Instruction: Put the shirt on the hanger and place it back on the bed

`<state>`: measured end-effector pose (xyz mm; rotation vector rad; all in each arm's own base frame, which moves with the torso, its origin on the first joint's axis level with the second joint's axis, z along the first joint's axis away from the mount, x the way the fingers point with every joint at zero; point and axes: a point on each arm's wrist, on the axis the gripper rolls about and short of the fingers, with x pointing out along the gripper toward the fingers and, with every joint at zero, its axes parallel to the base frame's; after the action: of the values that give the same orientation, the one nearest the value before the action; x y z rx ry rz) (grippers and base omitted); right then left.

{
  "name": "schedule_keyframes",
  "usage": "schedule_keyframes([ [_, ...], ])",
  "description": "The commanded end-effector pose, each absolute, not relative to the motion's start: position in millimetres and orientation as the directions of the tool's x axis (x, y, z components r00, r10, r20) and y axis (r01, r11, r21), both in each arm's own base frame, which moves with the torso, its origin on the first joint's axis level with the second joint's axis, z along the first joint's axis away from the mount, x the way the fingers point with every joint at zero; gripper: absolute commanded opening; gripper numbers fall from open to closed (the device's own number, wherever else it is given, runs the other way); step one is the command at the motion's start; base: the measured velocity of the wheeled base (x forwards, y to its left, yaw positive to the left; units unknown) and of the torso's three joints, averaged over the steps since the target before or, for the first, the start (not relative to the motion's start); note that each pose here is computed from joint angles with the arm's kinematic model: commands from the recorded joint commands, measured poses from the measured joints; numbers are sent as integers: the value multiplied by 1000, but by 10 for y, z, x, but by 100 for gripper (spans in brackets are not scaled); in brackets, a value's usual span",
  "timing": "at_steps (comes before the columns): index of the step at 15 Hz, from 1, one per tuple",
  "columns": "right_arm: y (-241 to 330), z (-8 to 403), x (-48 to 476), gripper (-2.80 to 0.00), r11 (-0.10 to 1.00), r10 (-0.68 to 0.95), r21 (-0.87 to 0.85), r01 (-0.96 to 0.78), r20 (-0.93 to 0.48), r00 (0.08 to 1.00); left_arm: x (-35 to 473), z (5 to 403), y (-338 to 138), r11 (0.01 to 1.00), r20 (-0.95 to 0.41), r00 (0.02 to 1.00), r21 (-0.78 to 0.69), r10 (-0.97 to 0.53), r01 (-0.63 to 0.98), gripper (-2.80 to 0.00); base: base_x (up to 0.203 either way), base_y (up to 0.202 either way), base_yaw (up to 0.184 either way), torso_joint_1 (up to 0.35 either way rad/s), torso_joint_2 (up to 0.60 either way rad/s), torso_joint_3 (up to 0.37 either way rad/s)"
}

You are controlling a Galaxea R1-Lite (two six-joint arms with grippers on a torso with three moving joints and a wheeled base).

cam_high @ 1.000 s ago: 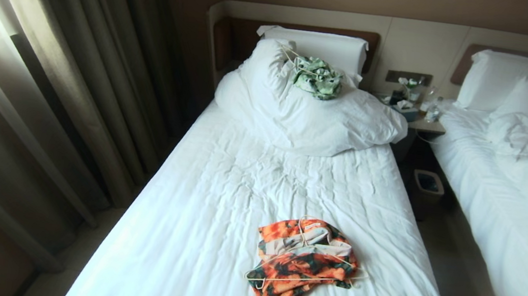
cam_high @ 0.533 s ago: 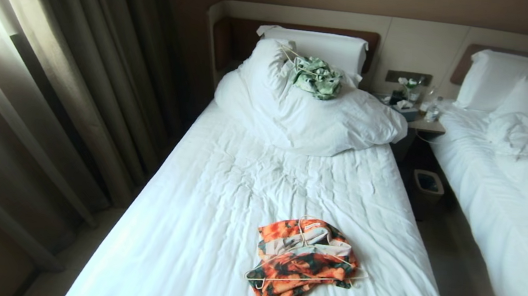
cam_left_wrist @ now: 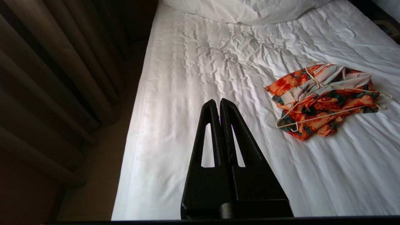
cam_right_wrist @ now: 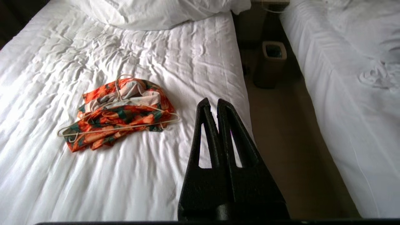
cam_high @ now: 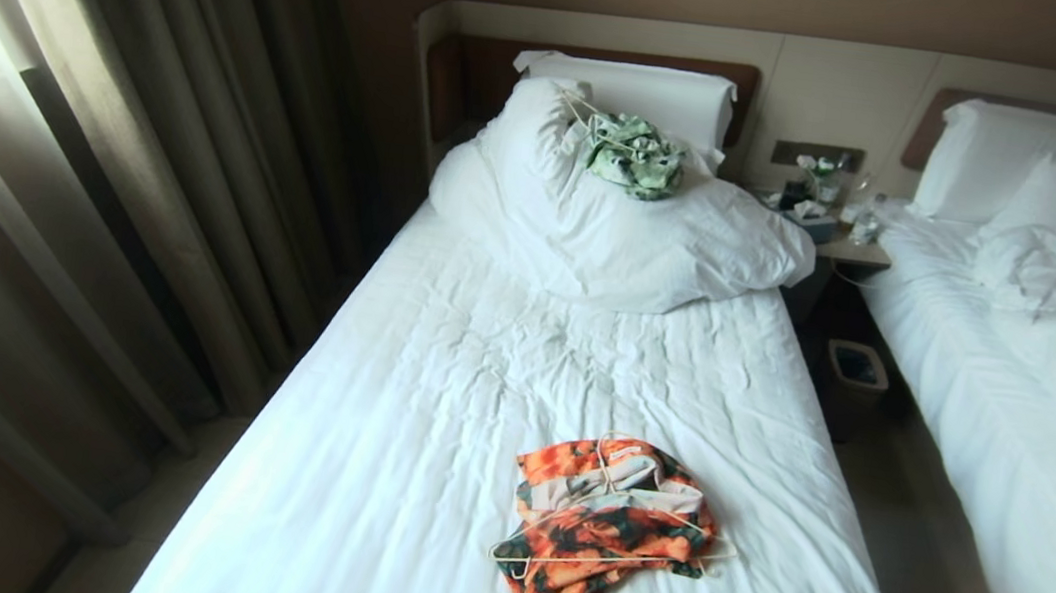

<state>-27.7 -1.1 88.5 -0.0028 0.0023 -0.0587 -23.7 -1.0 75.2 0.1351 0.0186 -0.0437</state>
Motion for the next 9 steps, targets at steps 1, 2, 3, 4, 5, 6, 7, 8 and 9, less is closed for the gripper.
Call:
schedule_keyframes([
  [1,-9,843,-266,-280,998,-48,-38,48,10,999,-238,750,-10,990,-21,999,135,-43,45,-280,0,0,0,0,0,0],
  [2,-5,833,-262,-280,999,-33,-40,34,8,999,-238,750,-10,990,-21,999,135,-43,45,-280,0,0,0,0,0,0],
  [3,-2,796,-251,-280,999,-20,-39,20,-5,1000,-238,750,-10,990,-21,999,135,-43,45,-280,0,0,0,0,0,0],
  [4,1,747,-233,-280,999,-5,-43,5,-14,1000,-238,750,-10,990,-21,999,135,-43,45,-280,0,0,0,0,0,0],
  [5,2,757,-230,-280,999,-2,-46,2,2,1000,-237,748,-10,990,-22,999,135,-43,45,-280,0,0,0,0,0,0],
  [6,2,754,-229,-280,999,2,-48,-1,2,1000,-237,748,-10,990,-21,999,135,-43,45,-280,0,0,0,0,0,0],
  [7,2,754,-229,-280,999,2,-48,-1,2,1000,-238,751,-10,990,-20,999,135,-43,45,-280,0,0,0,0,0,0],
  [8,2,754,-229,-280,999,2,-46,-1,2,1000,-238,750,-10,990,-21,999,135,-43,45,-280,0,0,0,0,0,0],
  [9,2,754,-229,-280,999,0,-45,0,2,1000,-238,751,-10,990,-20,999,135,-43,45,-280,0,0,0,0,0,0],
])
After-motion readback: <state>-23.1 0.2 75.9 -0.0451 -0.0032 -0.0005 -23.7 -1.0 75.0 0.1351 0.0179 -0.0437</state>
